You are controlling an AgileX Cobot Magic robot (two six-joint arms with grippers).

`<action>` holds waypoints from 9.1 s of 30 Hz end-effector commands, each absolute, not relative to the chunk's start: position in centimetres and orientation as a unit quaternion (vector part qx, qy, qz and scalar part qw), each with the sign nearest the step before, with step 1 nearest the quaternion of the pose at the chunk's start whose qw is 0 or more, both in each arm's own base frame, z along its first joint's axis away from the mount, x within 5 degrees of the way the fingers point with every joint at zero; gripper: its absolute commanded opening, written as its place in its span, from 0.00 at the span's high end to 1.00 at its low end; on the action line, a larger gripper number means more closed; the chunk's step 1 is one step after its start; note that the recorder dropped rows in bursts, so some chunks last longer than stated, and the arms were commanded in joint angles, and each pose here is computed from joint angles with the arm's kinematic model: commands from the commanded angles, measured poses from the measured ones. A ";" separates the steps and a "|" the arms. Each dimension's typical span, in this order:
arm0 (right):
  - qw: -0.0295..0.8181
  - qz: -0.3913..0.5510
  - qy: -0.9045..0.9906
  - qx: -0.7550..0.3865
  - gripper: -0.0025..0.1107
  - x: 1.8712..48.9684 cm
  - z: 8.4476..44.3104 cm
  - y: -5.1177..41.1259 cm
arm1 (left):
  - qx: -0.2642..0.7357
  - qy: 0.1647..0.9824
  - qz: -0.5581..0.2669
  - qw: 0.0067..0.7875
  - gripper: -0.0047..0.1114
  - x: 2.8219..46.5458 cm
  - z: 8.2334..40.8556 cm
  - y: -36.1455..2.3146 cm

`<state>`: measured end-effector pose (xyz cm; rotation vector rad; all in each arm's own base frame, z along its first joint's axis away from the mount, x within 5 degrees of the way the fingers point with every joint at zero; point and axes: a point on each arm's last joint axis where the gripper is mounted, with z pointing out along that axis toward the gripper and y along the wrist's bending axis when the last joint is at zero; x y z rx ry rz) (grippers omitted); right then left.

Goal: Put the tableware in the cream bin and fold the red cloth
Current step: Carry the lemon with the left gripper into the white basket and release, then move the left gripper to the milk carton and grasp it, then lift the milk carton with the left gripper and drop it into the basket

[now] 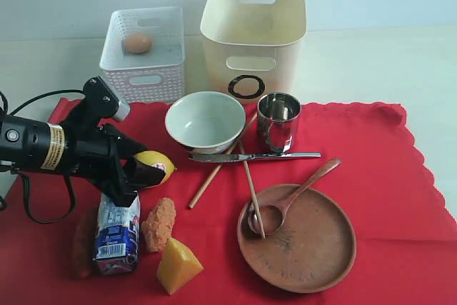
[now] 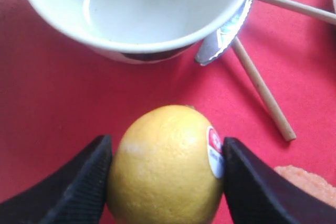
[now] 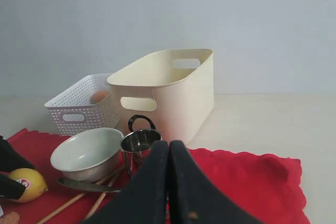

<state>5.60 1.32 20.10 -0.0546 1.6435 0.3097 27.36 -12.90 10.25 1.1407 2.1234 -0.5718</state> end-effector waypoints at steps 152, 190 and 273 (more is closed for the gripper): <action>0.673 0.138 0.727 -0.025 0.98 5.6 20.0 1.3 | 0.220 0.923 -0.222 0.223 0.25 23.2 13.4 -11.8; 0.662 0.135 0.736 -0.025 0.98 5.5 19.8 1.3 | 0.237 0.912 -0.271 0.197 0.96 24.8 12.8 -13.4; 0.662 0.135 0.736 -0.025 0.98 5.5 19.8 1.3 | 0.064 0.861 -0.213 0.457 0.20 44.2 20.2 -11.0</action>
